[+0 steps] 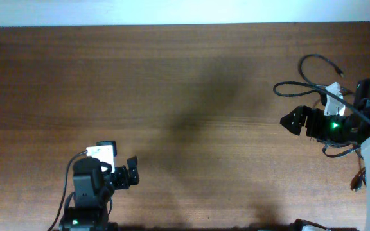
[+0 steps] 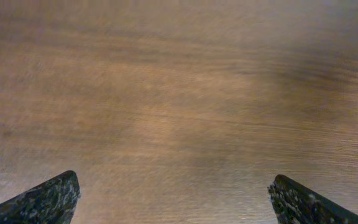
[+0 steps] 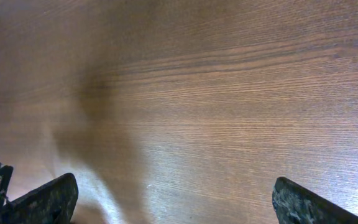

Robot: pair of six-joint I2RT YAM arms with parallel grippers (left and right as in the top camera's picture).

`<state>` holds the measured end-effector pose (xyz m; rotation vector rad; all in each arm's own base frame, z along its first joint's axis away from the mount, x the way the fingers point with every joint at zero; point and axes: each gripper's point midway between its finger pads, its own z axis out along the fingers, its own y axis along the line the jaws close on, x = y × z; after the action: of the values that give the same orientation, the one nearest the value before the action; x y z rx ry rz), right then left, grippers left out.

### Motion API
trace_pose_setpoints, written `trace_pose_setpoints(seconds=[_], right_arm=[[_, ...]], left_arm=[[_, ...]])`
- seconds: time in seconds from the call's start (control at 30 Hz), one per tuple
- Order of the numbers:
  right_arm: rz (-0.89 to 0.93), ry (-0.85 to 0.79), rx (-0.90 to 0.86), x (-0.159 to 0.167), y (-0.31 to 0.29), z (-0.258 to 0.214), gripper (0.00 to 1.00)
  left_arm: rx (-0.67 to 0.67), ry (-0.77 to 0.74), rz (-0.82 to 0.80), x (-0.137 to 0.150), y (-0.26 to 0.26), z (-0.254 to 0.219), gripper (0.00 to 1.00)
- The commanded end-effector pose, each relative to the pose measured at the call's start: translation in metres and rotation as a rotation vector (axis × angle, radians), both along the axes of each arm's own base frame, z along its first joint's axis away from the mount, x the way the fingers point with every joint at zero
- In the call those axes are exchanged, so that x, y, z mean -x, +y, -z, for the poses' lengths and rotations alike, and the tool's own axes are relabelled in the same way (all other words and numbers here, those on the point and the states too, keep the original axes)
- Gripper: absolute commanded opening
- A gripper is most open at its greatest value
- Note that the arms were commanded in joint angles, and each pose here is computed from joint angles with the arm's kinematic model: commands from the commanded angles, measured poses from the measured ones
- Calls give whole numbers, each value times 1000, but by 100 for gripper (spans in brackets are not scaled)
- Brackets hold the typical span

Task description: Untangle cables

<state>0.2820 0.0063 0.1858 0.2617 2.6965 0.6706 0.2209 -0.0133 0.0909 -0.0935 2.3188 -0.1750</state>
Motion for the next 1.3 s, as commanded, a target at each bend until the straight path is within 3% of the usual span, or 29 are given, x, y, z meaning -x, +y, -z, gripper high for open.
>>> trace_pose_setpoints(seconds=[0.0, 0.4, 0.57, 0.87, 1.27], right_arm=[[-5, -3, -12, -1, 3, -1, 99], [-5, -3, -12, -1, 3, -1, 99], [-5, -3, -12, -1, 3, -1, 99], [-5, -3, -12, -1, 3, -1, 99], [-5, -3, -12, -1, 3, -1, 99]], left_arm=[[1, -103, 56, -6, -14, -13, 99], [35, -355, 131, -23, -29, -36, 99], [57, -565, 187, -32, -39, -64, 99], [58, -785, 227, -29, -45, -97, 99], [50, -890, 229, -24, -44, -121, 99]])
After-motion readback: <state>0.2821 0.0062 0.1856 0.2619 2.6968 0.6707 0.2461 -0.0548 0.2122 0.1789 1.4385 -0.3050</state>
